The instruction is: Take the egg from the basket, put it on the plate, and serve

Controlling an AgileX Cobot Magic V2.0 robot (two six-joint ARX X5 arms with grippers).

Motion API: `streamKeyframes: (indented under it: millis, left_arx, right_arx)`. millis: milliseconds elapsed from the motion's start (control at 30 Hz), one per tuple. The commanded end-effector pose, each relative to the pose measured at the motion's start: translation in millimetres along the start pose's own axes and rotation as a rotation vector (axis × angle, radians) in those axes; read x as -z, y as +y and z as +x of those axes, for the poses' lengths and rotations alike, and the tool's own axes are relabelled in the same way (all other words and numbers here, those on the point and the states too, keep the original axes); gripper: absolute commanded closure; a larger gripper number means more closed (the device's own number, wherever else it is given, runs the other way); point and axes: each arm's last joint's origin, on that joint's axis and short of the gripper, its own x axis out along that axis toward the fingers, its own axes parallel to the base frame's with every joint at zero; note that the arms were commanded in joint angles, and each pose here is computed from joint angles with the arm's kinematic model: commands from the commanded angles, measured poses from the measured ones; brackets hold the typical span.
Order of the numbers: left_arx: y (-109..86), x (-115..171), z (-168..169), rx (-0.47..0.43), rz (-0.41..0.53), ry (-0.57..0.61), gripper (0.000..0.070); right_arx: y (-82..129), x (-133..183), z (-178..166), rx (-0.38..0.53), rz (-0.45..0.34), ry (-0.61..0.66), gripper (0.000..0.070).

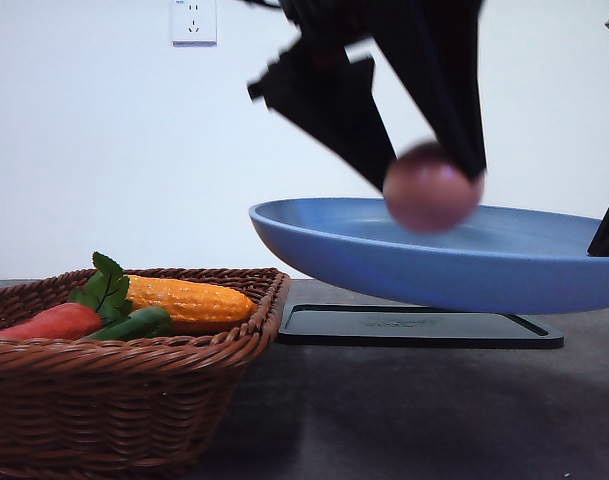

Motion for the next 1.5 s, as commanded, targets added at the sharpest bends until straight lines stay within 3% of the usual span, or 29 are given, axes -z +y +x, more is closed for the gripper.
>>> streamKeyframes:
  millis: [0, 167, 233, 333, 400, 700, 1000, 1233, 1467]
  left_arx:
    - [-4.7, -3.4, 6.3, 0.008, 0.028, -0.001, 0.0565]
    - [-3.8, -3.2, 15.7, 0.005, 0.025, 0.020, 0.0556]
    - [-3.8, -3.2, 16.1, 0.005, 0.025, 0.021, 0.0501]
    - [-3.8, -3.3, 16.1, 0.005, 0.025, 0.021, 0.0363]
    - [-3.8, -3.2, 16.1, 0.005, 0.024, 0.021, 0.0322]
    - [3.1, -5.5, -7.6, -0.009, 0.001, -0.042, 0.0322]
    - [26.0, 13.9, -89.4, -0.058, -0.066, -0.127, 0.0324]
    - [38.8, 42.8, -152.4, -0.112, -0.117, -0.222, 0.0324]
    - [39.2, 68.5, -197.1, -0.148, -0.138, -0.345, 0.0324]
  right_arx:
    - [4.3, -4.5, -1.8, -0.018, -0.004, -0.007, 0.0700]
    - [4.6, -4.0, -1.8, -0.031, -0.002, 0.002, 0.0700]
    - [4.8, -4.0, -1.8, -0.036, -0.002, 0.003, 0.0700]
    - [4.8, -3.8, -1.8, -0.037, -0.001, 0.005, 0.0700]
    - [4.4, -3.0, -1.8, -0.034, 0.005, 0.012, 0.0700]
    - [2.2, 1.5, -1.8, -0.012, 0.035, 0.053, 0.0700]
    - [-7.4, -8.6, 2.5, 0.019, 0.074, 0.065, 0.0700]
    - [-20.6, -51.0, 6.6, 0.064, 0.087, 0.063, 0.0700]
    - [-34.3, -125.3, 19.2, 0.106, 0.109, 0.014, 0.0700]
